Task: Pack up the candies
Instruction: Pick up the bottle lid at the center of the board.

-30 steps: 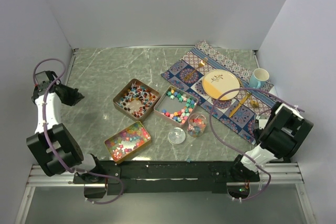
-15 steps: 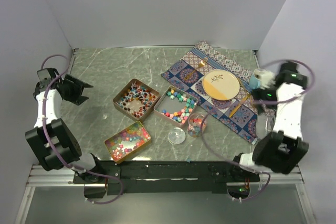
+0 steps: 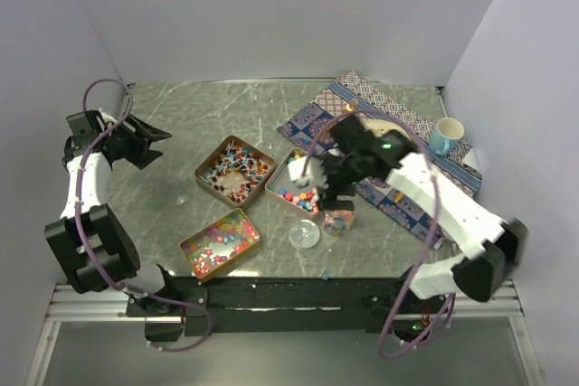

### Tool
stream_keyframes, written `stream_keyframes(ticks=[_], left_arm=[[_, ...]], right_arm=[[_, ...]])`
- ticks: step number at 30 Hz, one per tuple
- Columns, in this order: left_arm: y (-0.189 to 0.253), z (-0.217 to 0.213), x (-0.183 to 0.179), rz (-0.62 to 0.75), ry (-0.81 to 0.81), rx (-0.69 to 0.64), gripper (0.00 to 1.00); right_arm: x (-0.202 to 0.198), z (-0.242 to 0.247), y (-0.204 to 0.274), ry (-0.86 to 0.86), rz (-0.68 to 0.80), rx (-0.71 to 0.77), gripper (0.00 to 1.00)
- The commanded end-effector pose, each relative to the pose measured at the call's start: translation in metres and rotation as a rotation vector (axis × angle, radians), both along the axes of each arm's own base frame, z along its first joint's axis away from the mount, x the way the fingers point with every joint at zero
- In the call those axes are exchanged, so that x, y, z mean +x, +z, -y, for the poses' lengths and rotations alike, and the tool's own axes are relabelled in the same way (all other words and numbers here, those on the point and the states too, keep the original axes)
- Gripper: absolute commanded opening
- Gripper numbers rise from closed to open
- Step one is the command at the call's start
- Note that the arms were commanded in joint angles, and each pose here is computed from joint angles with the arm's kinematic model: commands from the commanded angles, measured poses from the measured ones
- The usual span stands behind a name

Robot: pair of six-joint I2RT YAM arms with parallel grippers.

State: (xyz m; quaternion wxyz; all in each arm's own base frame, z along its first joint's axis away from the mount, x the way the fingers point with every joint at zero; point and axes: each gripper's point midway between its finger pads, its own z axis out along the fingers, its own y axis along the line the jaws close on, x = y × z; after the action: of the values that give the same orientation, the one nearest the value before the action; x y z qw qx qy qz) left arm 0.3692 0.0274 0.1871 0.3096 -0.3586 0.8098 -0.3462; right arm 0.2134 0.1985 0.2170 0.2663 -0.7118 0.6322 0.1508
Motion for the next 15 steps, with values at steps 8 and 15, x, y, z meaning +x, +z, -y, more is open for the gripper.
stream_keyframes(ticks=[8, 15], left_arm=[[0.023, -0.003, -0.036, 0.024, 0.026, 0.046, 0.71], [0.024, -0.006, -0.049, 0.054, 0.065, 0.055, 0.71]], right_arm=[[-0.032, -0.091, -0.069, 0.639, 0.036, -0.084, 0.84], [-0.035, -0.068, -0.119, 0.756, 0.024, -0.297, 0.84]])
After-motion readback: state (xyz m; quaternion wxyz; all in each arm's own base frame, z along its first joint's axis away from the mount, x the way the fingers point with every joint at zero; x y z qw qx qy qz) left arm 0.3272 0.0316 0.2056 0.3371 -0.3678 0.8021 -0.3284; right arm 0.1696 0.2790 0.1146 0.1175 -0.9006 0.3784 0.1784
